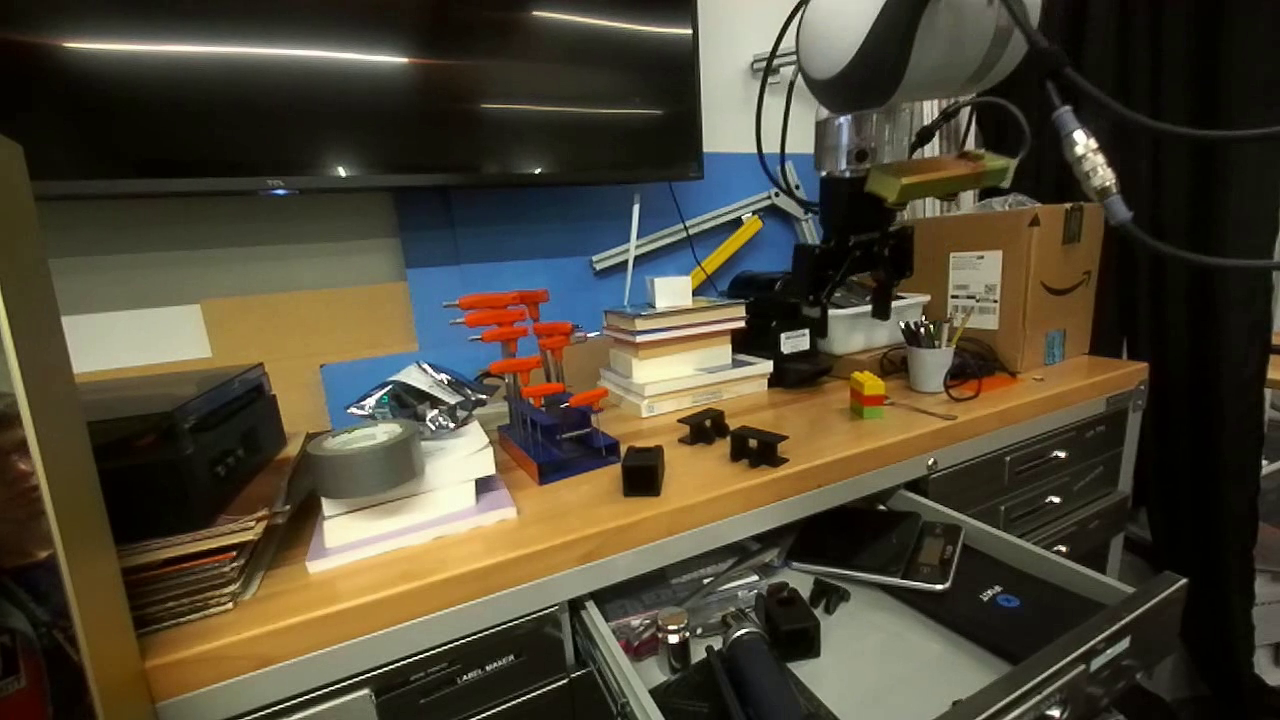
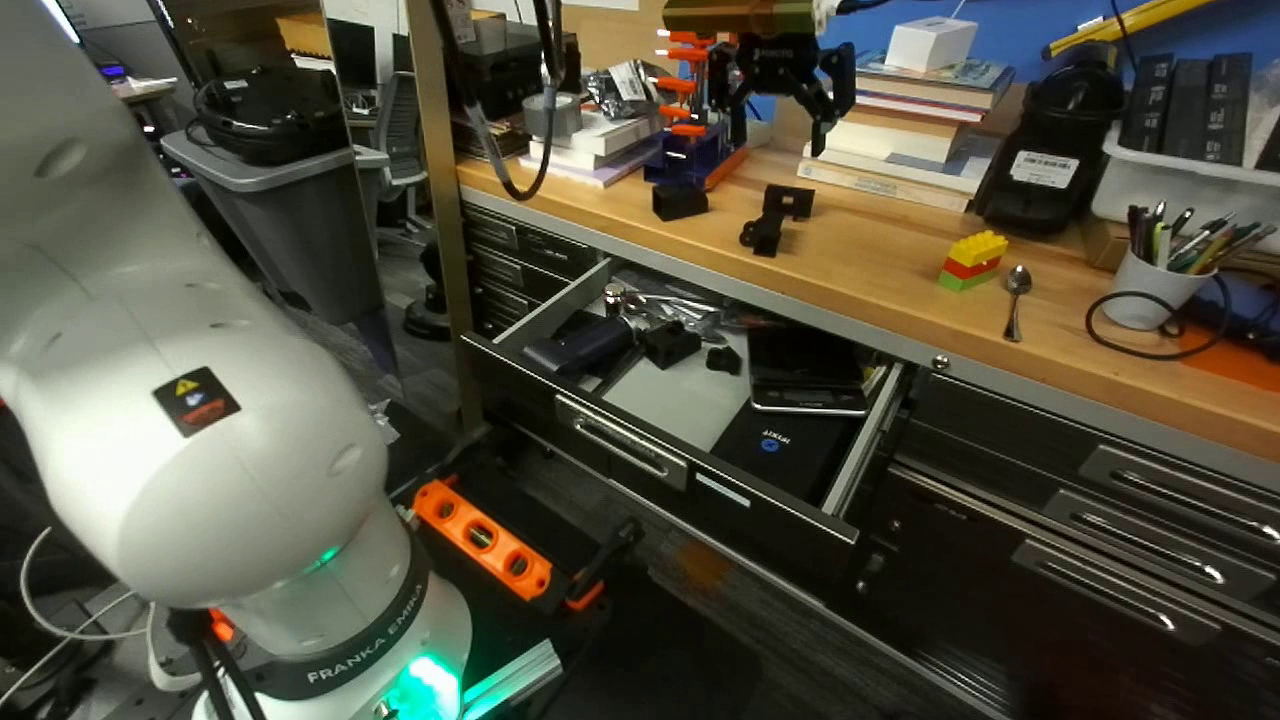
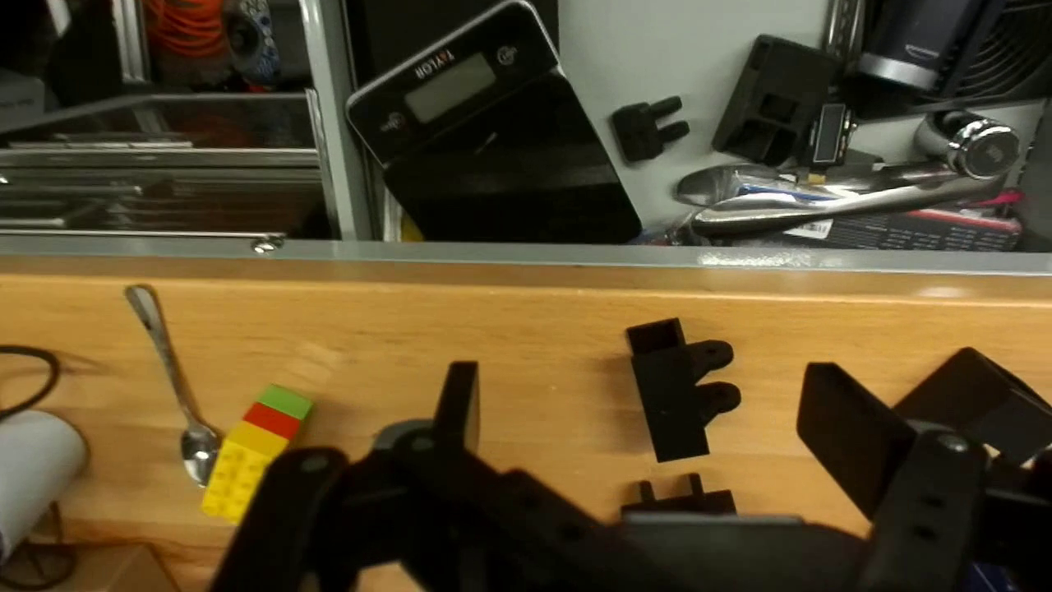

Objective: Pick up the three black objects from the countertop, put them in the drawer and close the drawer.

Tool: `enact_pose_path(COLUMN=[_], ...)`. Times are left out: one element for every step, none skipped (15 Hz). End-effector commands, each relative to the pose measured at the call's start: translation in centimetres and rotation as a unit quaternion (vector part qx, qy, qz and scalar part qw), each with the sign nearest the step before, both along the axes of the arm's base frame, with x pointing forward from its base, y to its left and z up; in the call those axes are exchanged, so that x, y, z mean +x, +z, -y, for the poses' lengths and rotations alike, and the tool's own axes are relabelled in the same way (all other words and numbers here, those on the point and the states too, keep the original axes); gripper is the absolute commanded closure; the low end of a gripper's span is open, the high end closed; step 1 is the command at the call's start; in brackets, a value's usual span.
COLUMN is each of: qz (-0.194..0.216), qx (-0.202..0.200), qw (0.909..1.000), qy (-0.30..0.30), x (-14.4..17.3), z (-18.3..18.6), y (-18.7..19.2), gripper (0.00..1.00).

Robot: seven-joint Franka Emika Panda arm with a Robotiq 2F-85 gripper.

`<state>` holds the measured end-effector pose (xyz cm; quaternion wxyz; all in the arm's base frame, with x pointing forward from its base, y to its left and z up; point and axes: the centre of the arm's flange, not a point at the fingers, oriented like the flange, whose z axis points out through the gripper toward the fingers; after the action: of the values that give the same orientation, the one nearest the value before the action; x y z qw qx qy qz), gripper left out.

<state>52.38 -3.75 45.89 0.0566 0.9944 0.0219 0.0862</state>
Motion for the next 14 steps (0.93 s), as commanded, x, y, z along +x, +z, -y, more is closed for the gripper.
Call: enact_pose_path(qz=[0.033, 0.038, 0.041, 0.044, 0.046, 0.047, 0.047, 0.046, 0.042, 0.039, 0.034, 0.032, 0.029, 0.025], qx=[0.033, 0.04, 0.049, 0.057, 0.063, 0.071, 0.079, 0.086, 0.094, 0.1, 0.105, 0.109, 0.114, 0.117], qw=[0.9977, 0.9968, 0.9957, 0.9948, 0.9938, 0.9927, 0.9916, 0.9906, 0.9895, 0.9886, 0.9878, 0.9869, 0.9861, 0.9854], qy=[0.05, 0.058, 0.066, 0.072, 0.079, 0.086, 0.092, 0.096, 0.102, 0.106, 0.11, 0.115, 0.118, 0.121], x=[2.9, 3.4, 3.9, 4.2, 4.5, 4.9, 5.3, 5.7, 6.2, 6.7, 7.2, 7.7, 8.4, 9.2], z=[-0.4, -0.5, -0.6, -0.6, -0.5, -0.5, -0.4, -0.3, -0.3, -0.3, -0.3, -0.2, -0.1, 0.1], y=[-2.4, -3.2, -4.0, -4.6, -5.3, -5.9, -6.4, -7.1, -7.8, -8.3, -8.9, -9.4, -9.9, -10.6], gripper=[0.0, 0.0, 0.0, 0.0, 0.0, 0.0, 0.0, 0.0, 0.0, 0.0, 0.0, 0.0, 0.0, 0.0])
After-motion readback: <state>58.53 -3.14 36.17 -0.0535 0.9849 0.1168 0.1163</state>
